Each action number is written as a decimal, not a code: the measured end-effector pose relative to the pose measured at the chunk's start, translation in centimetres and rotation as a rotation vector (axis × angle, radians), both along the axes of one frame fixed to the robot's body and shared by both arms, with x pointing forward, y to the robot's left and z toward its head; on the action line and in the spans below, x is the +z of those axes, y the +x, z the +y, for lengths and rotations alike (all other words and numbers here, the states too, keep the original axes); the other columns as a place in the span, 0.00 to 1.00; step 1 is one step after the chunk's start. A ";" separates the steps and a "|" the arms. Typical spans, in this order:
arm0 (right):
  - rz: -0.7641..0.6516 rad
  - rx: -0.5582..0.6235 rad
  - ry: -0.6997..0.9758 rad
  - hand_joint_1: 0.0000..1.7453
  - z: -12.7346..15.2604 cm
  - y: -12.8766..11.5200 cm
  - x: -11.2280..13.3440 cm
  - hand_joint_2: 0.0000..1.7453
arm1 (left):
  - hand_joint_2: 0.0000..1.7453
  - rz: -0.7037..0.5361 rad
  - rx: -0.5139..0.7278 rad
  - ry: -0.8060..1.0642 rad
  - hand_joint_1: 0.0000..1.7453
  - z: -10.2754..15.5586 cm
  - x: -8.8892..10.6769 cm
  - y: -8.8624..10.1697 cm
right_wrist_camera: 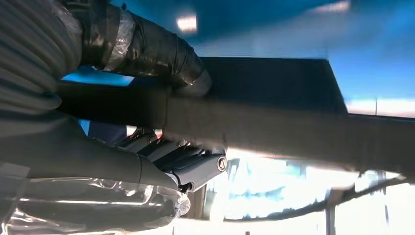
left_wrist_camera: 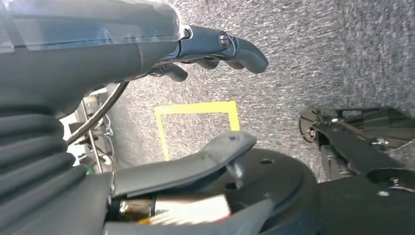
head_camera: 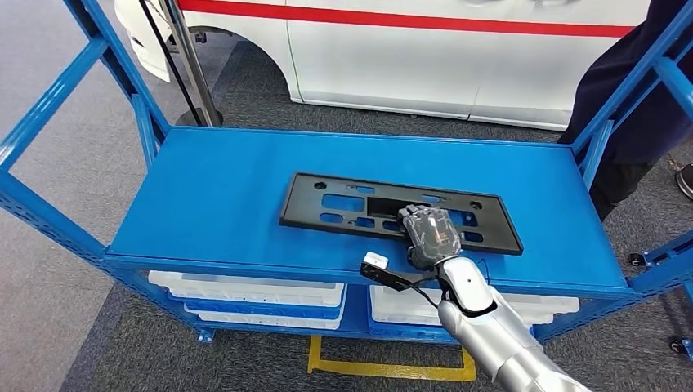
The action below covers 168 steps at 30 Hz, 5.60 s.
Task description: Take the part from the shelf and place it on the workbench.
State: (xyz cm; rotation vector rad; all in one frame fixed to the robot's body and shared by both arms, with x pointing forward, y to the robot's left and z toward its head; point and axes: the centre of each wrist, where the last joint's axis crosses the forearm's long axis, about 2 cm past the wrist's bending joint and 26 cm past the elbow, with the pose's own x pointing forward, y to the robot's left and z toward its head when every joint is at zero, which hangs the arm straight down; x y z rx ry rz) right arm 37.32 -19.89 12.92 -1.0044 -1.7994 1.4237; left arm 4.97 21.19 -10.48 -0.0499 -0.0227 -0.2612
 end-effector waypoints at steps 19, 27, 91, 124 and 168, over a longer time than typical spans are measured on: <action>-0.205 0.063 0.120 1.00 -0.5 -1.2 4.3 1.00 | 1.00 -0.028 0.031 0.003 0.00 0.3 0.1 1.0; -0.353 0.129 0.153 1.00 -1.0 -2.7 7.3 1.00 | 1.00 -0.023 0.021 0.011 0.00 0.3 0.1 1.0; -0.486 0.193 0.204 1.00 -2.3 -5.4 8.5 1.00 | 1.00 0.024 0.034 0.034 0.00 0.5 -0.1 0.0; -0.504 0.210 0.234 1.00 -3.6 -5.7 9.6 1.00 | 1.00 0.022 0.050 0.039 0.00 0.8 -0.1 -0.1; -0.466 0.253 0.256 1.00 0.0 -2.9 12.8 1.00 | 1.00 0.014 0.156 0.048 0.00 0.7 -0.1 0.3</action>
